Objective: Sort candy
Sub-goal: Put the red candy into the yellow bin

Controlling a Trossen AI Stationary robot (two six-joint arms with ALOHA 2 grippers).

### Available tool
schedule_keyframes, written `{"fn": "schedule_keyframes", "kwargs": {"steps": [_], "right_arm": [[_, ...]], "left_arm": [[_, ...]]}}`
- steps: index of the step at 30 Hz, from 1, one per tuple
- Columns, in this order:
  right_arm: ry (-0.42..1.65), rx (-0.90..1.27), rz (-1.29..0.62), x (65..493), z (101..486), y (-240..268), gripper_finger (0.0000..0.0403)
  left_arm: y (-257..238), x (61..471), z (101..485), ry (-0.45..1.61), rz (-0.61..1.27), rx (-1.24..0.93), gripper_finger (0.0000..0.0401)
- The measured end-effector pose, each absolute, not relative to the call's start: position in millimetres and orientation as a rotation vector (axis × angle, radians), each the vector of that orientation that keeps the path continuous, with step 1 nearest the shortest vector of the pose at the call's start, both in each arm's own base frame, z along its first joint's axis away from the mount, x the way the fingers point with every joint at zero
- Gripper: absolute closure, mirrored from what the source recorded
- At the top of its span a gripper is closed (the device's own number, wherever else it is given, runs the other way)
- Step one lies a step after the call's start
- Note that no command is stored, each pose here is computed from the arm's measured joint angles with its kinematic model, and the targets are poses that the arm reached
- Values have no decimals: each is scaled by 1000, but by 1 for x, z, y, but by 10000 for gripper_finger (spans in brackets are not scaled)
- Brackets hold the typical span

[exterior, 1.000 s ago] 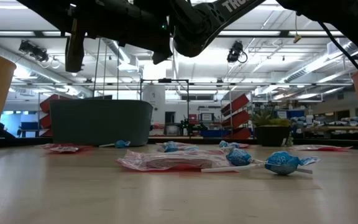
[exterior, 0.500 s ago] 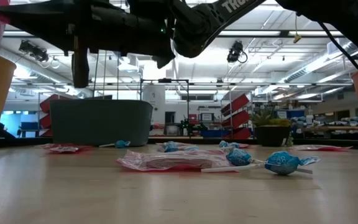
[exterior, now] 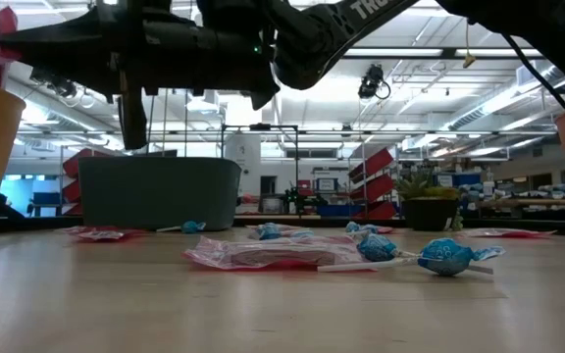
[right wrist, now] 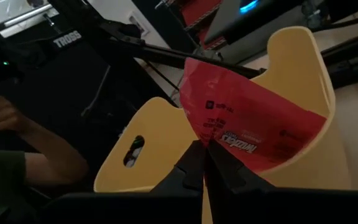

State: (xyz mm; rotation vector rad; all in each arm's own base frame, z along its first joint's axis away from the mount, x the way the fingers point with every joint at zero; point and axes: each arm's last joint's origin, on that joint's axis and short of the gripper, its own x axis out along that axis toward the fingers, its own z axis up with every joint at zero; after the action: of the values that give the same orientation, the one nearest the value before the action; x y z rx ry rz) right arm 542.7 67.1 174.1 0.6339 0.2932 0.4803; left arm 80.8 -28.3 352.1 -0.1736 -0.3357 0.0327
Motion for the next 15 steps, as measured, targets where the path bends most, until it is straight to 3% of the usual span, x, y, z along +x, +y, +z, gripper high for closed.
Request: {"fn": "schedule_keyframes", "kwargs": {"steps": [15], "right_arm": [[312, 638, 436, 543, 171, 66, 346]], "left_arm": [[-28, 81, 351, -330, 45, -153, 183]]}}
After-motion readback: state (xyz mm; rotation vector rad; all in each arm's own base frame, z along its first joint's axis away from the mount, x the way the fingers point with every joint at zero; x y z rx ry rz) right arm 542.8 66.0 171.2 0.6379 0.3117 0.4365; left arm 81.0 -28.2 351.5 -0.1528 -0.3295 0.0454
